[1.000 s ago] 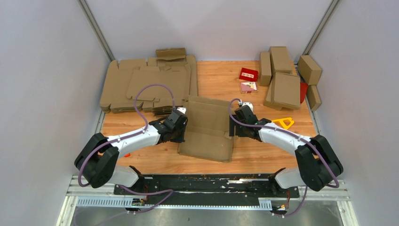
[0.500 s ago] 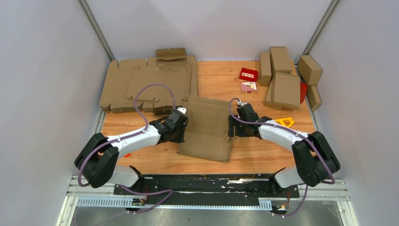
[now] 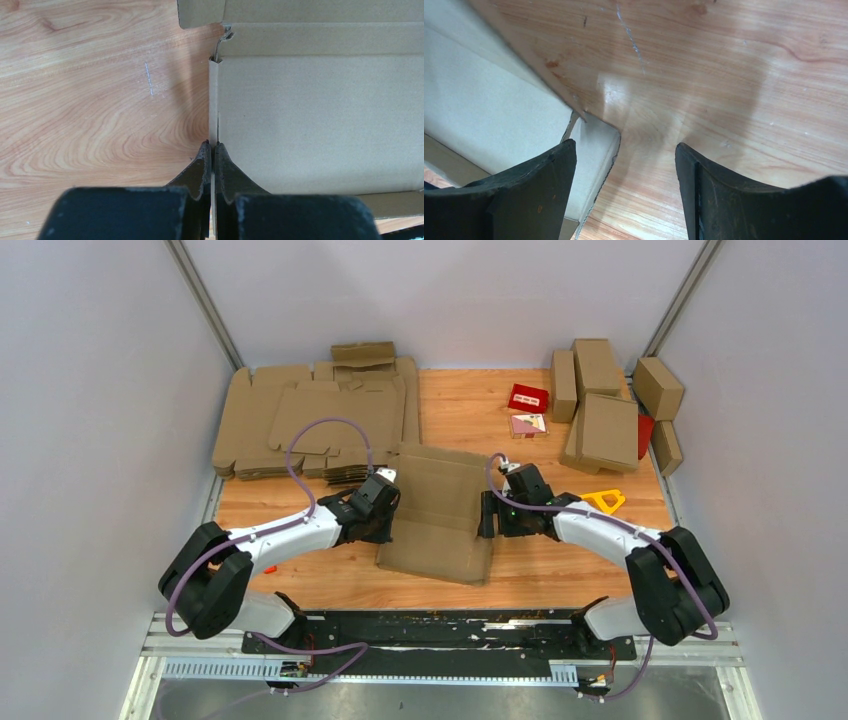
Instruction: Fold the paper box
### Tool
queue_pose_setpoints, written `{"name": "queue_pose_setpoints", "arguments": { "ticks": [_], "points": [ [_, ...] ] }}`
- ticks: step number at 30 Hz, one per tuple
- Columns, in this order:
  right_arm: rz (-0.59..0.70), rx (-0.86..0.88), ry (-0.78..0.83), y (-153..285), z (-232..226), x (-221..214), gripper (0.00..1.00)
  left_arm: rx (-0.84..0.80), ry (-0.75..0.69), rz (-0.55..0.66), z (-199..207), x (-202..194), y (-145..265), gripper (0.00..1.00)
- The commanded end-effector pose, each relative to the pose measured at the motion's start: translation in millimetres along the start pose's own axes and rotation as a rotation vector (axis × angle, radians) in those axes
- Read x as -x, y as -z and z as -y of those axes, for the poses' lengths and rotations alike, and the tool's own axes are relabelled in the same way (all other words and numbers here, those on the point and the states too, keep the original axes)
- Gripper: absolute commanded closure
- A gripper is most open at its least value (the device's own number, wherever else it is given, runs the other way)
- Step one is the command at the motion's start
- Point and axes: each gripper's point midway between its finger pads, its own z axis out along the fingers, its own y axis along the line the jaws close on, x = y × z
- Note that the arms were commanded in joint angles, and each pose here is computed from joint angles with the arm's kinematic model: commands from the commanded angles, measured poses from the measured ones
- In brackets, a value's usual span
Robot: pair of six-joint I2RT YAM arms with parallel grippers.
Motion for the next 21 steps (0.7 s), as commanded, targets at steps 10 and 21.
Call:
{"name": "queue_pose_setpoints", "arguments": {
  "ticks": [10, 21],
  "points": [
    [0.064, 0.084, 0.02, -6, -28, 19, 0.28, -0.025, 0.005, 0.028, 10, 10, 2, 1.0],
    [0.045, 0.035, 0.05, -14, -22, 13, 0.29, -0.08, 0.042, 0.068, 18, 13, 1, 1.0]
  ]
}}
